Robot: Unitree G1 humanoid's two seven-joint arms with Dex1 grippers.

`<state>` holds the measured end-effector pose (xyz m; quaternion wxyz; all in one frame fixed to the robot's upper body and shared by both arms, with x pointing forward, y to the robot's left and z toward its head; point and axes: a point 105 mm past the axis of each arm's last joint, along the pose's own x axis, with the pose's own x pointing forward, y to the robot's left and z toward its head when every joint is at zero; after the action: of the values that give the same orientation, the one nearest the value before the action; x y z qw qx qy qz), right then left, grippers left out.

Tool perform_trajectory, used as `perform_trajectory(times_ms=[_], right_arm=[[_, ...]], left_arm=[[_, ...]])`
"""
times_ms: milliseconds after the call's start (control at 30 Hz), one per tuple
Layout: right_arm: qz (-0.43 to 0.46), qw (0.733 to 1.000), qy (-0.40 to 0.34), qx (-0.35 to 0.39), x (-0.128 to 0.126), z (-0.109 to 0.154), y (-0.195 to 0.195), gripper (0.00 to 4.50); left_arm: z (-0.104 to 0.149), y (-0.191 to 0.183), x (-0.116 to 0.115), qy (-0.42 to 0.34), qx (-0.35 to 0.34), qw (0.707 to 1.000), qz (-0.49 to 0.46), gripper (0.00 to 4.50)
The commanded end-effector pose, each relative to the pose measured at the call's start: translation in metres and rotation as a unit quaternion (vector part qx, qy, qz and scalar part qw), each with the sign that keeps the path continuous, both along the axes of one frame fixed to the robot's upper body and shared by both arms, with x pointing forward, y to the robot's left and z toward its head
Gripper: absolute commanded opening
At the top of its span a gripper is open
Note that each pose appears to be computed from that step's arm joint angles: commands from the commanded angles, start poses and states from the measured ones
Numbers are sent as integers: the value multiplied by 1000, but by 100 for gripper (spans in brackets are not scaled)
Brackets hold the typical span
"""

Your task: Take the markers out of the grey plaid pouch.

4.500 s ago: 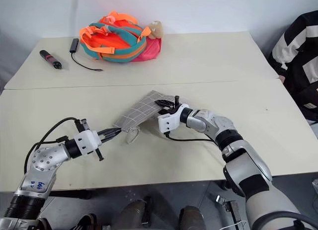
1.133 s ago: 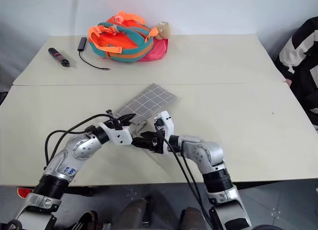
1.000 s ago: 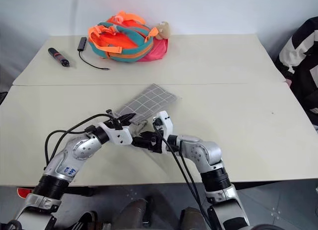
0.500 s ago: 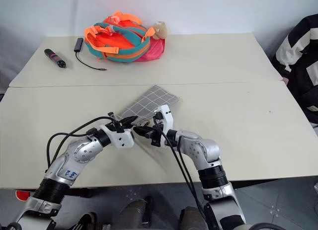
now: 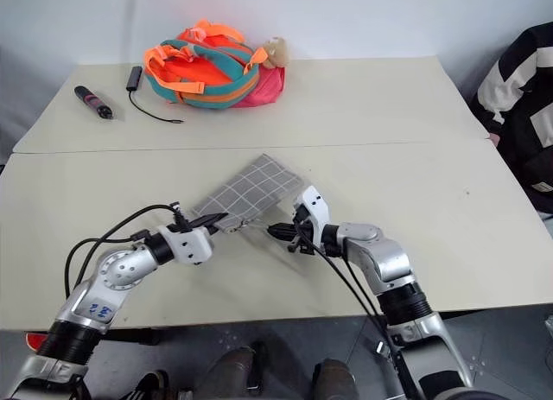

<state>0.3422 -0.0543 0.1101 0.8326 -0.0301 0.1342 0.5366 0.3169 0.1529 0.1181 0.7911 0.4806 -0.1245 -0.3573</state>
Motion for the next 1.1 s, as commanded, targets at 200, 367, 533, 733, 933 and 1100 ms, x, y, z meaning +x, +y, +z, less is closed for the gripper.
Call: perform_trajectory(times_ms=[200, 367, 533, 733, 933, 1100], right_arm=[[-21, 994, -94, -59, 30, 11, -27, 4], [-50, 987, -123, -87, 46, 17, -53, 4], [-81, 983, -135, -98, 59, 22, -74, 4], [-69, 988, -122, -72, 55, 22, -70, 4], [-34, 995, -85, -38, 40, 17, -49, 4], [17, 996, 10, 85, 10, 37, -22, 128]], left_arm=[[14, 11, -11, -1, -15, 1000, -18, 0], [15, 17, -17, -1, -16, 1000, -20, 0], [11, 22, -23, 10, -16, 1000, -23, 0], [12, 28, -23, 12, -25, 999, -16, 0], [14, 22, -19, 8, -33, 999, -17, 0], [18, 17, -13, -2, -36, 999, -15, 0]])
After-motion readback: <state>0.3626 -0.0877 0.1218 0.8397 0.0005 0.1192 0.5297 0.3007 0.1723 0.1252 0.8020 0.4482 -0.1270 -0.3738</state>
